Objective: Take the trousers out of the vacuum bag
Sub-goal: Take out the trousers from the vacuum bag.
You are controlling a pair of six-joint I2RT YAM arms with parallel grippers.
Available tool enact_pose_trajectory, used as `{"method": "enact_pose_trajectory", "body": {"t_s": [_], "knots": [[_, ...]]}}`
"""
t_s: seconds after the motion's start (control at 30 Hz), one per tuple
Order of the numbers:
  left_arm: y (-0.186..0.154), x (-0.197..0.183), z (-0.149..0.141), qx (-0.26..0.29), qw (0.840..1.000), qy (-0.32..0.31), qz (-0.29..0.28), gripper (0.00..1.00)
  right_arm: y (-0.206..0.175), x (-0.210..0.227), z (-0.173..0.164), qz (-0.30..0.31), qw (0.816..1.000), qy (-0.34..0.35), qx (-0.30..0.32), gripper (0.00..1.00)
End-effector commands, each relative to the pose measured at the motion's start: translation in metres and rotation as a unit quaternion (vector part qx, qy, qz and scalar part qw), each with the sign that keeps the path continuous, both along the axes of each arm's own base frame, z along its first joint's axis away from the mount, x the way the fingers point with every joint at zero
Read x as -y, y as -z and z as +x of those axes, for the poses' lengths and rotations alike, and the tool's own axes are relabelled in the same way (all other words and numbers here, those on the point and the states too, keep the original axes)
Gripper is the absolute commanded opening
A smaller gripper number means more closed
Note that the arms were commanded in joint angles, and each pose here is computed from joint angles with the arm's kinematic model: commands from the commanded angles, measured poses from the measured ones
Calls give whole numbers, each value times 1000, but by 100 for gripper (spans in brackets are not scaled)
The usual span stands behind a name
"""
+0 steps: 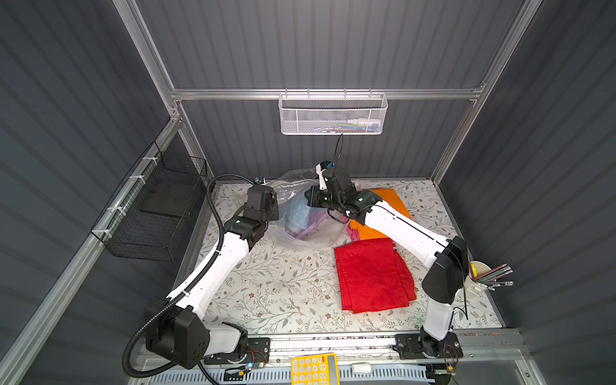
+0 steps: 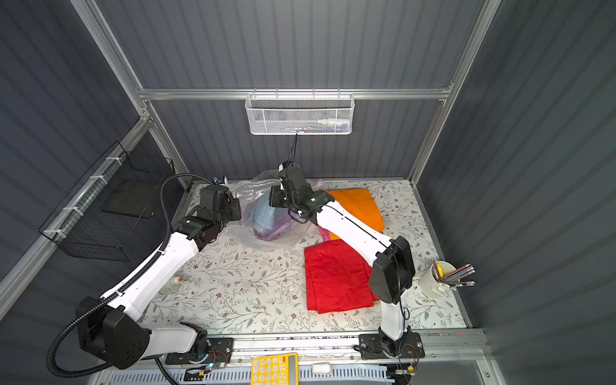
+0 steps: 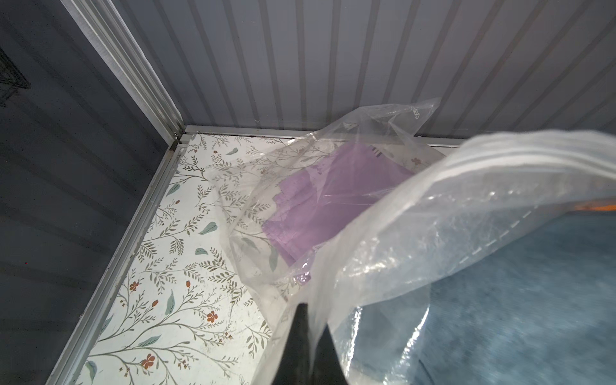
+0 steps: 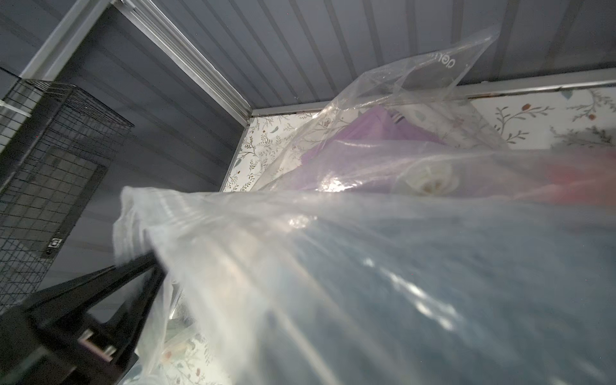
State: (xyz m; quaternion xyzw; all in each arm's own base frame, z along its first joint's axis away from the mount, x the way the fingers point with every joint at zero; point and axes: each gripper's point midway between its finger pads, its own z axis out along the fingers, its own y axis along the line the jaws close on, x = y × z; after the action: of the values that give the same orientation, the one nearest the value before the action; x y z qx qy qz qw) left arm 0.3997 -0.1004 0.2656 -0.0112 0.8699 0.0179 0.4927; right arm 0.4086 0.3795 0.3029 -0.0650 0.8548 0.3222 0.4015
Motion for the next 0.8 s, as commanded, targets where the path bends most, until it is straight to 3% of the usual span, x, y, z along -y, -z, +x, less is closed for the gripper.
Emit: {"method": "enact_pose_trajectory", "body": {"t_s": [0.0,0.3,0.6,0.77], "knots": [[7,-2,5,-5,1000,-8,4,0,-118,17,-17,95,988,-9,123,0],[23,1,8,-16,1000,-11,-4,0,-70,7,-50,122,991,-10,48,0],[32,3,3,-19,999,-10,-24,0,-113,-36,-52,132,987,-59,74,0],[36,3,1,-21,999,-11,-27,0,-155,-32,-60,142,981,-75,106,0]]}}
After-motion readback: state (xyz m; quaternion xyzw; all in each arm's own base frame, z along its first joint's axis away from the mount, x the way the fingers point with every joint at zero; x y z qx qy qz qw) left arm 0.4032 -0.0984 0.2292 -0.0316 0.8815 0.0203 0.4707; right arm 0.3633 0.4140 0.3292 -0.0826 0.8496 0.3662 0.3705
